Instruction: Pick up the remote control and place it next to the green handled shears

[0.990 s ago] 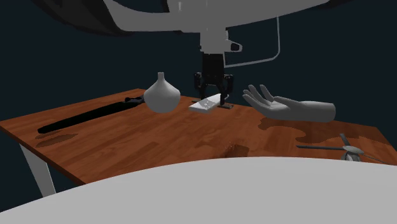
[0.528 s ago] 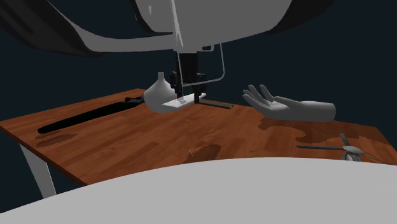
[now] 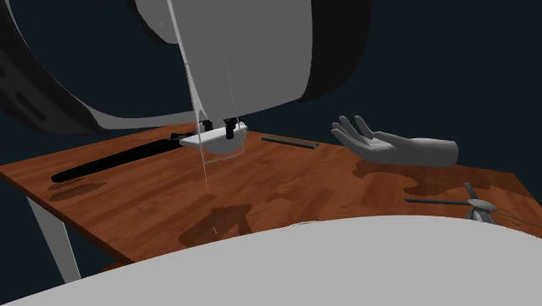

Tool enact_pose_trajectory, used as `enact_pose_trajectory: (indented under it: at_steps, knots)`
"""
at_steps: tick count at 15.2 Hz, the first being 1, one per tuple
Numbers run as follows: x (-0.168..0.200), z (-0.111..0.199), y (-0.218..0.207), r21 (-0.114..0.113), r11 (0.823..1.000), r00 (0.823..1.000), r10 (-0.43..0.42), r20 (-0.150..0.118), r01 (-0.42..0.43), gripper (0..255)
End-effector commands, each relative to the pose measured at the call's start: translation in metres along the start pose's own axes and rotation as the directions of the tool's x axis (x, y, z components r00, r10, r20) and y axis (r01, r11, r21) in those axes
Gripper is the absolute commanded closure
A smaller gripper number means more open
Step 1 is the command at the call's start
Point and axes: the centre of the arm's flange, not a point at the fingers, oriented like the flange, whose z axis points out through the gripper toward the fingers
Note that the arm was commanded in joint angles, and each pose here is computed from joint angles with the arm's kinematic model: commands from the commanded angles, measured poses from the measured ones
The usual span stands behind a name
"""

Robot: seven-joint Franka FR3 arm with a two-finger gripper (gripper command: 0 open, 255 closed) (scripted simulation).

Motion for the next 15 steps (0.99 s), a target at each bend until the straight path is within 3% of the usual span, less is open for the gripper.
enact_pose_trajectory:
  at_steps: [1,15]
  knots:
    - [-0.006,-0.001,-0.020,0.001,1.000,1.000,0.001,0.000,-0.001,255]
    - [-0.005,0.073,-0.021,0.001,1.000,1.000,0.001,0.000,-0.001,255]
